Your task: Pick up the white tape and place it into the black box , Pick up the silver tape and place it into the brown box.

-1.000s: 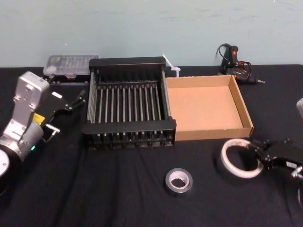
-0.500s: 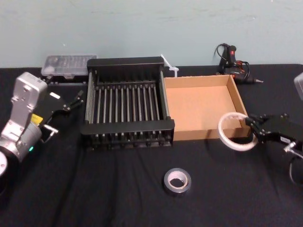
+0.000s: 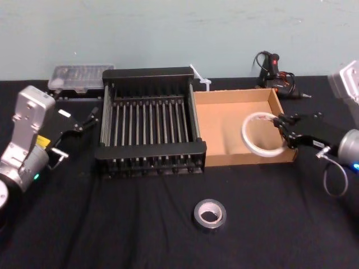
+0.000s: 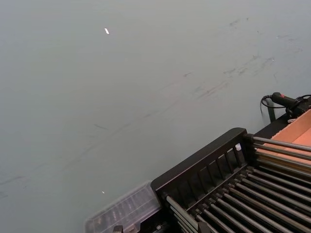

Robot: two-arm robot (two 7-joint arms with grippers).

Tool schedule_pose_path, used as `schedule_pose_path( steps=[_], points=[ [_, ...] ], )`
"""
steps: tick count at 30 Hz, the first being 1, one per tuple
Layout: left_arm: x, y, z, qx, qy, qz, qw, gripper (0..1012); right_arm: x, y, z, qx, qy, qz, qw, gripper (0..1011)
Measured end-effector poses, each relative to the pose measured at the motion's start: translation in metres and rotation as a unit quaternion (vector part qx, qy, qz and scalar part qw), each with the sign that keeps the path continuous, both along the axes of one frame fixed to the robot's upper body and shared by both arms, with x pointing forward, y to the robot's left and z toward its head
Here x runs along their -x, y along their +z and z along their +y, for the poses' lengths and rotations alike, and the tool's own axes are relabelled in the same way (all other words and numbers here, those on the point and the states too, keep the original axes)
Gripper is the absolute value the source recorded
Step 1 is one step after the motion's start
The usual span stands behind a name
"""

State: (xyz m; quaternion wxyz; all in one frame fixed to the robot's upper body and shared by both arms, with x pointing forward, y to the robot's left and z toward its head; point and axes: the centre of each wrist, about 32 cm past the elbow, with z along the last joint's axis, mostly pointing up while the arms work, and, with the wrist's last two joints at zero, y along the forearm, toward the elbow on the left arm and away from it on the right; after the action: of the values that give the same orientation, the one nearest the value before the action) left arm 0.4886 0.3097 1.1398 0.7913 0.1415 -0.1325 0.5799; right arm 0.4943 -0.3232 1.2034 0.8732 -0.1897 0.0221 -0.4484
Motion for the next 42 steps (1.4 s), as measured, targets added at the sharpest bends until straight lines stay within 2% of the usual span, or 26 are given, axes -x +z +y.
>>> schedule_pose_path(
  steps=[13,18,29,34,42],
  points=[
    [0.0,0.0,0.0,0.0,0.0,0.0,1.0,1001,-0.025,0.007,0.025,-0.001,0.03,-0.021,0.9993,95],
    [0.0,0.0,0.0,0.0,0.0,0.0,1.0,1001,-0.037,0.013,0.04,0.002,0.051,-0.029,0.9983,95],
    [0.0,0.0,0.0,0.0,0.0,0.0,1.0,1001,-0.052,0.022,0.065,0.005,0.088,-0.042,0.9952,95],
    [0.0,0.0,0.0,0.0,0.0,0.0,1.0,1001,-0.061,0.026,0.083,0.004,0.111,-0.048,0.9926,95],
    [0.0,0.0,0.0,0.0,0.0,0.0,1.0,1001,-0.074,0.027,0.104,0.004,0.125,-0.049,0.991,95]
  ],
)
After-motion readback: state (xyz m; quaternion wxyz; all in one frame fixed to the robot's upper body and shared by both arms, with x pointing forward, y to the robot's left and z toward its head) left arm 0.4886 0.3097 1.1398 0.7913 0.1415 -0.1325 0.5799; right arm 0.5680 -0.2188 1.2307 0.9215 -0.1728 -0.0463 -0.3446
